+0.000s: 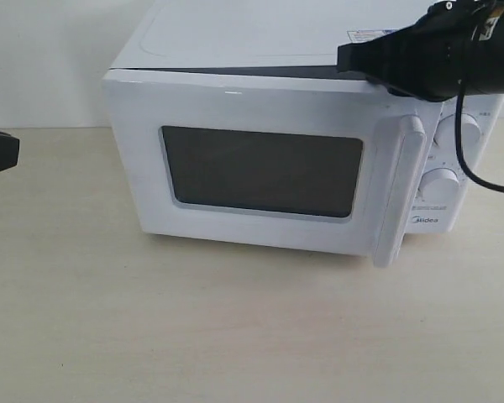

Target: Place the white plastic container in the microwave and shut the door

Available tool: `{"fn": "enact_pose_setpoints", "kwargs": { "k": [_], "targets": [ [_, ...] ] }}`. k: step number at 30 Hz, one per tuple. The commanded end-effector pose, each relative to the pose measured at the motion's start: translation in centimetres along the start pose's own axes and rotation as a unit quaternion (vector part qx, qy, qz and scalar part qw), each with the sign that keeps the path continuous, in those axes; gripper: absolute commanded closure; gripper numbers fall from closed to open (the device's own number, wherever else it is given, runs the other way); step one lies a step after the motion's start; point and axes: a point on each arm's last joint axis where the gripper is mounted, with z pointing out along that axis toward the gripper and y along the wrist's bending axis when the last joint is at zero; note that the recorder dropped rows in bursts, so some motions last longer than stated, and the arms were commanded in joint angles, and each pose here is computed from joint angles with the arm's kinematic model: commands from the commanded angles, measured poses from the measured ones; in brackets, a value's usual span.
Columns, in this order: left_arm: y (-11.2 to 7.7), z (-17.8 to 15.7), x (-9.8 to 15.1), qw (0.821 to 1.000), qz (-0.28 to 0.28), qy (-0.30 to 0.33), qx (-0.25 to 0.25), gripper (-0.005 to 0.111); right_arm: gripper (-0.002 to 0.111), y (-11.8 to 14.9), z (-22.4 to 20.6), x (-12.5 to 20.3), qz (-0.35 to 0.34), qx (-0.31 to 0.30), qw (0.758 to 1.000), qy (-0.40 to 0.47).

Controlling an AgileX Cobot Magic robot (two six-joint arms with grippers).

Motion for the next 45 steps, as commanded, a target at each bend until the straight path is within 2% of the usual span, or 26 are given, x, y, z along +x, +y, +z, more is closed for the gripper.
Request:
{"fn": "enact_pose_setpoints", "kwargs": {
  "k": [1,6,11,16,21,33,40,45],
  "targets": [
    [0.0,-0.1,0.0,1.0,-0.007,-0.004,-0.002,0.102,0.109,1.4,-2.7,-0.7,-0.041,-0.02,0.999,-0.01],
    [0.0,-0.1,0.0,1.0,-0.007,-0.004,-0.002,0.102,0.109,2.5,-7.2,-2.4,-0.039,-0.048,0.996,-0.062],
    [0.0,-0.1,0.0,1.0,-0.007,-0.005,-0.002,0.102,0.109,2.3,-8.3,-1.5,-0.041,-0.04,0.998,-0.008],
    [0.0,-0.1,0.0,1.0,-0.007,-0.006,-0.002,0.102,0.109,2.5,-7.3,0.9,-0.044,-0.045,0.997,0.037],
    [0.0,-0.1,0.0,1.0,-0.009,-0.006,-0.002,0.102,0.109,3.9,-6.7,3.2,-0.042,-0.077,0.996,0.03],
    [-0.1,-0.1,0.0,1.0,-0.025,-0.006,0.007,0.102,0.109,2.3,-2.3,4.7,-0.038,-0.042,0.997,0.049],
    [-0.1,-0.1,0.0,1.0,-0.025,-0.003,0.008,0.102,0.109,2.4,-2.1,3.3,-0.025,-0.043,0.999,0.015],
    [-0.2,-0.1,0.0,1.0,-0.025,-0.002,0.008,0.102,0.109,1.2,-1.6,3.2,-0.021,-0.022,0.999,0.021]
  ]
}}
